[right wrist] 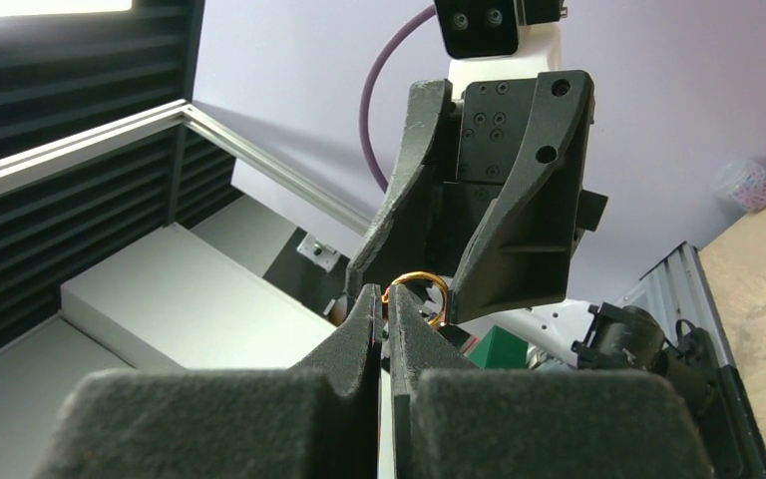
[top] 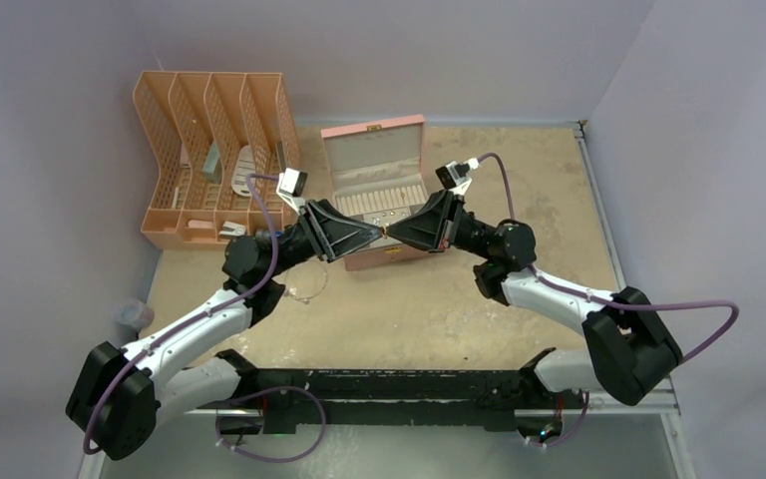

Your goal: Organize the mixed jewelry

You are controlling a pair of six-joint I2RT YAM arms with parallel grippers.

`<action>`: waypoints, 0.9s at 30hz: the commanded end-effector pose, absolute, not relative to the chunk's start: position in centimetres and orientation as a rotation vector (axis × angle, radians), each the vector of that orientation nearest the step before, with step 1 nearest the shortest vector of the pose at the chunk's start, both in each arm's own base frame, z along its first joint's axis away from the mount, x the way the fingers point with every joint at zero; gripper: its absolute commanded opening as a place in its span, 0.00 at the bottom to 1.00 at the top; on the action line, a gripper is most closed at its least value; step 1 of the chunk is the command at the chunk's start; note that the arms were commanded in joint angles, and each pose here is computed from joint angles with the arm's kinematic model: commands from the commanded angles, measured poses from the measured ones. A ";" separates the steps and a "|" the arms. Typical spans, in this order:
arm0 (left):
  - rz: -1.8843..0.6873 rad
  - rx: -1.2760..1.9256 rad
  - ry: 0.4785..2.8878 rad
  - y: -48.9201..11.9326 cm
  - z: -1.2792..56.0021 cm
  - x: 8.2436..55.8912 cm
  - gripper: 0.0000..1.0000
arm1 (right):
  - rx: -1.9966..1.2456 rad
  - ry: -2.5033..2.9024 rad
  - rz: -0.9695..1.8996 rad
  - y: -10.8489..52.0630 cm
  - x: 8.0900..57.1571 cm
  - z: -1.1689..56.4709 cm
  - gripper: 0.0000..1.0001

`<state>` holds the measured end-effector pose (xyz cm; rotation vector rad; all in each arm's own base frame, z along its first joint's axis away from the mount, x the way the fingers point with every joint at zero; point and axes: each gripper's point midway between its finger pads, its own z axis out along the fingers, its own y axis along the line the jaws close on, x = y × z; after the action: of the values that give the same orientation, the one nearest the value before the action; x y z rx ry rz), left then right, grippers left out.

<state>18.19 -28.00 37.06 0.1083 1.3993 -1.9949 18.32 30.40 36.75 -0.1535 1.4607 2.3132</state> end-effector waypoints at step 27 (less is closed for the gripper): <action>-2.015 0.259 1.222 -27.5 40.5 16.6 0.00 | -0.119 1.392 2.403 29.6 17.8 36.3 0.00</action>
<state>18.76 -28.61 35.49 0.1351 1.4529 -1.9880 18.53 30.05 35.93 -0.0428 1.4583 2.4238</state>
